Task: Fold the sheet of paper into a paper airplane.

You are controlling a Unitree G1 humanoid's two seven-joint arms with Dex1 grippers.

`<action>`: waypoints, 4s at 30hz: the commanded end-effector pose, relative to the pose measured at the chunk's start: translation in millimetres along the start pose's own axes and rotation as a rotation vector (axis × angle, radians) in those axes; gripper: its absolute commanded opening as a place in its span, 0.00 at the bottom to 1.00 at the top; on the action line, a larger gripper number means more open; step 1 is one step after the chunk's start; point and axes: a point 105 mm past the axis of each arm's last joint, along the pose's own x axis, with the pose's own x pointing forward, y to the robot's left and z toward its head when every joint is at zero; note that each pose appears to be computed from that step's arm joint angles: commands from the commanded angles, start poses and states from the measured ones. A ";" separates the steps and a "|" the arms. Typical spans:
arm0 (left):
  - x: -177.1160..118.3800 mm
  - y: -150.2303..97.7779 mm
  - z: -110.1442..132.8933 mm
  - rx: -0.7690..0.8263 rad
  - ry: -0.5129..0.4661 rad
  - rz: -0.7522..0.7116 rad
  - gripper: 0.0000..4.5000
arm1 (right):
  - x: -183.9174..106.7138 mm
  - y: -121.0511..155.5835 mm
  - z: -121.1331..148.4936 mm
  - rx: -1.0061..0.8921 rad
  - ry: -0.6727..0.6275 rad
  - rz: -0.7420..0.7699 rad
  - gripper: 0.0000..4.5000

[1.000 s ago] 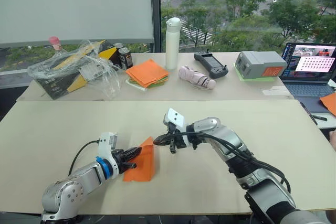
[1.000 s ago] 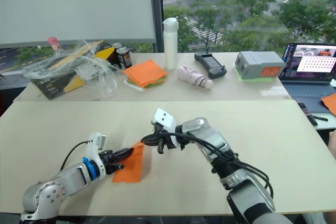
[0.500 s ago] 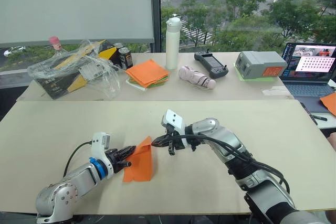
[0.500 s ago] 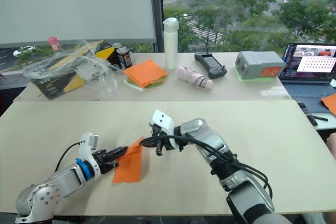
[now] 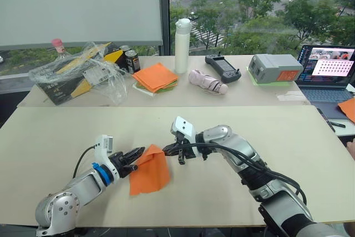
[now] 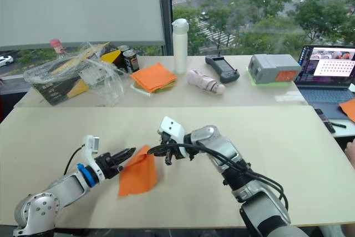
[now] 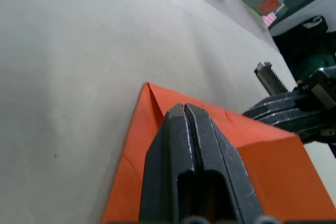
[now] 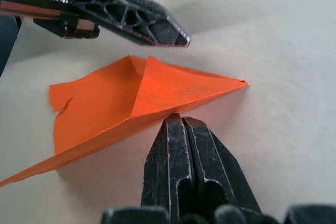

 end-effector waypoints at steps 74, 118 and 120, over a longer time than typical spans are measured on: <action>-4.3 -15.5 -27.9 0.054 0.073 -0.057 0.00 | 27.6 26.6 22.4 -0.037 -0.058 0.081 0.00; -36.6 15.0 -37.7 0.035 0.066 0.125 0.00 | 48.2 31.8 12.3 -0.074 -0.025 0.113 0.00; -39.3 15.4 -37.1 0.034 0.063 0.133 0.00 | 49.1 31.6 12.0 -0.076 -0.024 0.114 0.00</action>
